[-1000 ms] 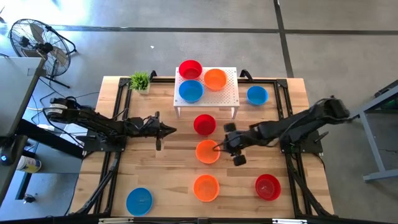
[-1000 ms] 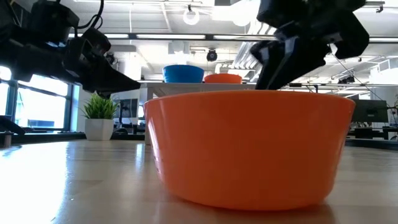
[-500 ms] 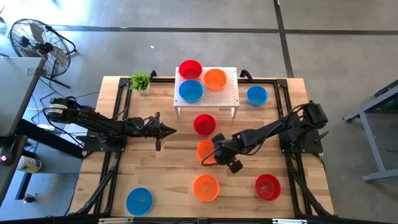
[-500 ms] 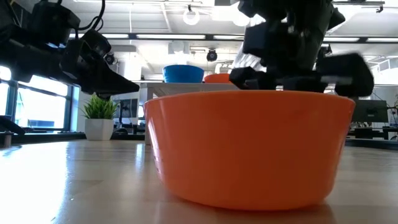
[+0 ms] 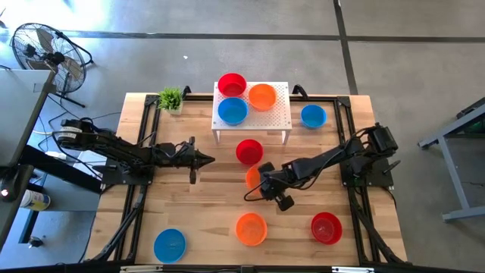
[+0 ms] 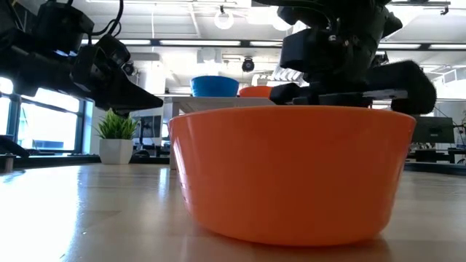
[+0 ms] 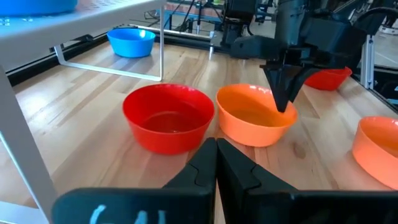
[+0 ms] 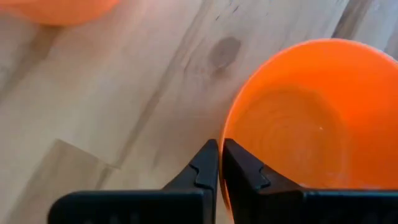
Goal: Pick & Place Mini bowls
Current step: Stack the top orange bowl on top of the orange bowl on the shelf
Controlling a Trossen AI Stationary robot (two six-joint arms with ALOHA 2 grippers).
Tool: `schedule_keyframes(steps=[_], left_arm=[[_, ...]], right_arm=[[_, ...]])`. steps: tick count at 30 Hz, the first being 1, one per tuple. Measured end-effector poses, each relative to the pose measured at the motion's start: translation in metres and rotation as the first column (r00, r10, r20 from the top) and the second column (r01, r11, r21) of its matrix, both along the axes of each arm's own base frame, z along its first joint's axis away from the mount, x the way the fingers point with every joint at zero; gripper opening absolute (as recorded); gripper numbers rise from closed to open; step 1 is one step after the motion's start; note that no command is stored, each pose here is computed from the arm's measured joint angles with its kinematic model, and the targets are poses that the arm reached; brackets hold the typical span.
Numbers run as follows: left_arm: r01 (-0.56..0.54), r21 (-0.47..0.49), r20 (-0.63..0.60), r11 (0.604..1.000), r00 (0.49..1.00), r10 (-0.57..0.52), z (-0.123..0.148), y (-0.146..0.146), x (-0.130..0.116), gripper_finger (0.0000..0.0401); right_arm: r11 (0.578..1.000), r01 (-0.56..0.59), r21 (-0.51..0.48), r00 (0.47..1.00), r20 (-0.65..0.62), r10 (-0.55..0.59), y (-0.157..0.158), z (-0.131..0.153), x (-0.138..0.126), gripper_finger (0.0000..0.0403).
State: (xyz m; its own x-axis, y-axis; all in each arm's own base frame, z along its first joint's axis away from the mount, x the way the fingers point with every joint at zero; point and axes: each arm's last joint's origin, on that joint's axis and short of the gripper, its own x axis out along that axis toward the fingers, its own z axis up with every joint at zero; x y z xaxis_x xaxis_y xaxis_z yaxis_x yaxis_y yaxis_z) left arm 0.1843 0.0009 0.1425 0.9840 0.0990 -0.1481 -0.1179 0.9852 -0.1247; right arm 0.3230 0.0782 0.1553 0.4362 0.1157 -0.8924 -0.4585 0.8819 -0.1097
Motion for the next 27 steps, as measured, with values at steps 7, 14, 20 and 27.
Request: schedule_keyframes(steps=[7, 14, 20, 27], left_arm=[[0.009, -0.013, 0.003, 1.0, 1.0, -0.009, 0.0, 0.0, 0.0, 0.0], [0.006, -0.02, 0.015, 1.0, 1.0, -0.006, 0.001, 0.0, 0.0, 0.0], [0.006, -0.022, 0.019, 1.0, 1.0, -0.005, 0.002, 0.0, 0.0, 0.0], [0.01, -0.029, 0.038, 1.0, 0.999, -0.009, 0.004, 0.0, 0.001, 0.0]], right_arm=[[0.994, 0.044, 0.097, 0.999, 0.014, -0.045, 0.004, 0.016, -0.005, 0.0003], [0.967, 0.137, 0.215, 0.98, 0.113, -0.164, 0.001, 0.061, -0.019, 0.0003], [0.937, 0.192, 0.291, 0.937, 0.229, -0.263, -0.006, 0.103, -0.038, 0.0002], [0.904, 0.27, 0.333, 0.88, 0.296, -0.372, -0.026, 0.14, -0.05, 0.0002]])
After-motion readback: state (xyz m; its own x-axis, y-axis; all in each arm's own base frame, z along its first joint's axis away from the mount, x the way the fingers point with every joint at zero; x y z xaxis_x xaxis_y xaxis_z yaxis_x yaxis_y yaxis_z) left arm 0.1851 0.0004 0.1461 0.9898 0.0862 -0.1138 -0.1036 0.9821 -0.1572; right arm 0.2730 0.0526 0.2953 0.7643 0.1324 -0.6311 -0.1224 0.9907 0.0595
